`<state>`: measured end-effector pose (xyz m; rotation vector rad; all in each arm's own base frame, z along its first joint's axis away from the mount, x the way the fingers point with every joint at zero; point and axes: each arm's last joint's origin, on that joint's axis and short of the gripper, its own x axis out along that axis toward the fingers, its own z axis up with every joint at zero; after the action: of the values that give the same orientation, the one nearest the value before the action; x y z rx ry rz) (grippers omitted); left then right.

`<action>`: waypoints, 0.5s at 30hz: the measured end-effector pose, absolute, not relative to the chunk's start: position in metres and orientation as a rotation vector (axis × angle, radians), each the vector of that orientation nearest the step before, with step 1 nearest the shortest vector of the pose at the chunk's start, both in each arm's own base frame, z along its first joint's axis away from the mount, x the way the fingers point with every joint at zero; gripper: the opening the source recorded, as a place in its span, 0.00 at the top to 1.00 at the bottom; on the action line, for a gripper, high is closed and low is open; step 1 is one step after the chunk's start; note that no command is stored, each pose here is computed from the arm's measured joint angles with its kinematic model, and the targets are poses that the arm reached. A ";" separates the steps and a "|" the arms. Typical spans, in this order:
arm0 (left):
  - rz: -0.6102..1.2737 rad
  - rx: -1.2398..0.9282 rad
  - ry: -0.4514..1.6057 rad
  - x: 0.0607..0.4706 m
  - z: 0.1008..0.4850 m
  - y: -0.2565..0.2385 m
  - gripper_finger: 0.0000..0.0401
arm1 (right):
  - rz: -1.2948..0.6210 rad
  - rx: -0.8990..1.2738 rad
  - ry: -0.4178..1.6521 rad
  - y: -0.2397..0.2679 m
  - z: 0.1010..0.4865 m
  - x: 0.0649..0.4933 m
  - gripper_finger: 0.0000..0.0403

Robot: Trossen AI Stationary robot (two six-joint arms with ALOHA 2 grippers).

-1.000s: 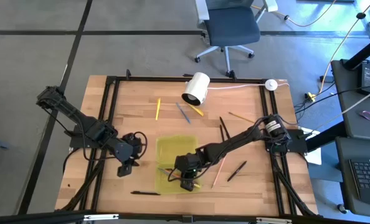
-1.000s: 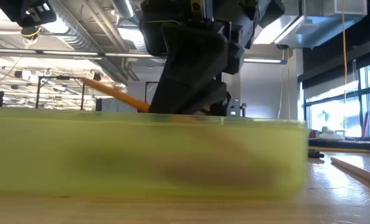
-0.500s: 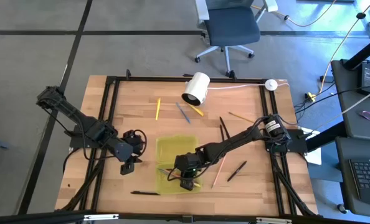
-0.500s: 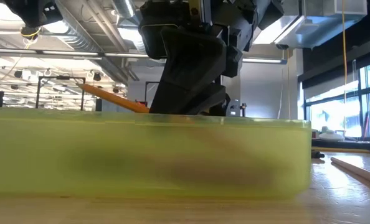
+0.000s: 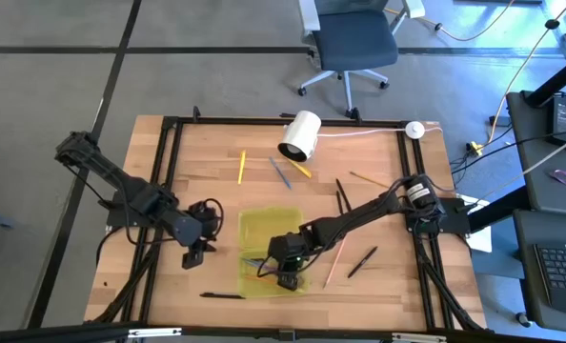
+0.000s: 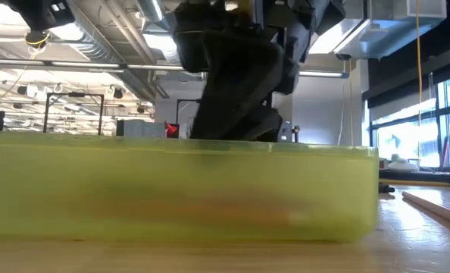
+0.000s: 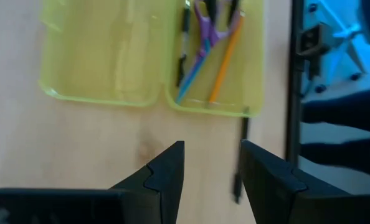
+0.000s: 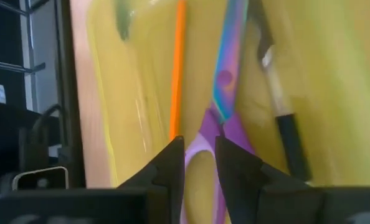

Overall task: Pick & place school supplies into a supply box
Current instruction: Put the black pen into the yellow supply box

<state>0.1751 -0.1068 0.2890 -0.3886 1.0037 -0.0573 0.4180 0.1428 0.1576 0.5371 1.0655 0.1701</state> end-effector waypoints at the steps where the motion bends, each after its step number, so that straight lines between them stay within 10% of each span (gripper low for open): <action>1: -0.077 -0.396 1.010 0.174 0.290 -0.107 0.64 | 0.165 0.540 1.058 0.140 0.163 0.417 0.77; 15: -0.122 -0.413 1.018 0.180 0.285 -0.122 0.51 | -0.110 0.209 0.773 0.143 0.293 0.331 0.77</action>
<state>0.1803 -0.1224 0.2846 -0.4129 1.0175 -0.1220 0.3311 0.1434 0.2926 0.2094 0.7730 -0.1096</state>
